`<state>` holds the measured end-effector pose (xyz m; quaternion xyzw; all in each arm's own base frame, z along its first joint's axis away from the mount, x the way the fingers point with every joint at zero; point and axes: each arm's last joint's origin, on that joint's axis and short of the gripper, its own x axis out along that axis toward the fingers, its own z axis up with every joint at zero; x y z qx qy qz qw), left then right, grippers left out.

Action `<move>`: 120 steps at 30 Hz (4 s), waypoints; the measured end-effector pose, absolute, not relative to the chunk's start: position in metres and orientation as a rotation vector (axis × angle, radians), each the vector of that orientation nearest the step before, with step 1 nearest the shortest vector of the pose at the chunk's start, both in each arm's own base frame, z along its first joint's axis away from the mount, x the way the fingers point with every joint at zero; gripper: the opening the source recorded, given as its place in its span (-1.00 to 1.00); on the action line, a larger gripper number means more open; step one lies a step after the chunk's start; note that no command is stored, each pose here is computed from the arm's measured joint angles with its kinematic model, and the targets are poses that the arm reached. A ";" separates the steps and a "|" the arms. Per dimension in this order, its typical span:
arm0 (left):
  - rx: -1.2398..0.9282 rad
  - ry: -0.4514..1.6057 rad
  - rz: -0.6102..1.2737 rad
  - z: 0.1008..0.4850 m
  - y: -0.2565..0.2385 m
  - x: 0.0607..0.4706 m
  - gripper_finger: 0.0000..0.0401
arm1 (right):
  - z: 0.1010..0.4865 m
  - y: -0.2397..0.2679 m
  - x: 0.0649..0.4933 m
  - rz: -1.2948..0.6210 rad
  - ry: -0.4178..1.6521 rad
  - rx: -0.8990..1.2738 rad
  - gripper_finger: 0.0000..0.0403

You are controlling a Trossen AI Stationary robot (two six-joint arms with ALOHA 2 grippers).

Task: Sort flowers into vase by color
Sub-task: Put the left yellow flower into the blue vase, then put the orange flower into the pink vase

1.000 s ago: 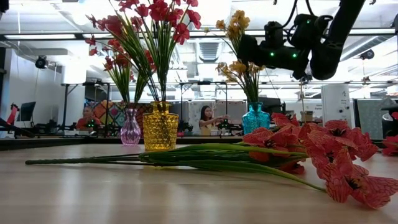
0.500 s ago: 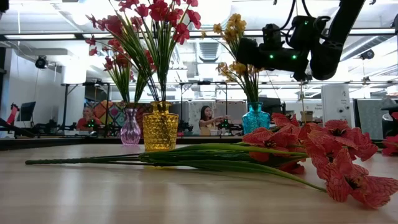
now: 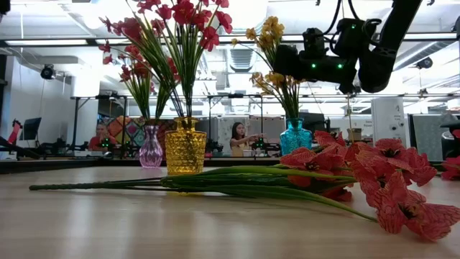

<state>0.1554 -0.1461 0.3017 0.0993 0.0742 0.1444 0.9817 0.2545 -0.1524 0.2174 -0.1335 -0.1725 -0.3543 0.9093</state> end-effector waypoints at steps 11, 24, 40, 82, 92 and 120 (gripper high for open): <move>0.200 0.150 0.289 0.302 -0.146 0.155 0.33 | 0.217 -0.152 0.255 -0.733 -0.352 -0.283 -0.83; 0.203 0.152 0.288 0.301 -0.146 0.155 0.33 | 0.217 -0.152 0.255 -0.731 -0.350 -0.280 -0.47; 0.217 0.160 0.288 0.298 -0.149 0.157 0.33 | 0.231 -0.141 0.250 -0.765 -0.167 -0.222 0.00; 0.141 0.190 0.111 0.295 -0.155 0.159 0.33 | 0.245 -0.020 0.220 -0.450 0.400 0.367 0.07; 0.161 0.258 0.055 0.275 -0.171 0.171 0.33 | 0.260 0.021 0.210 -0.373 0.654 0.422 0.07; 0.100 0.562 0.051 0.210 -0.233 0.241 0.33 | 0.256 0.084 0.187 -0.108 0.860 0.602 0.07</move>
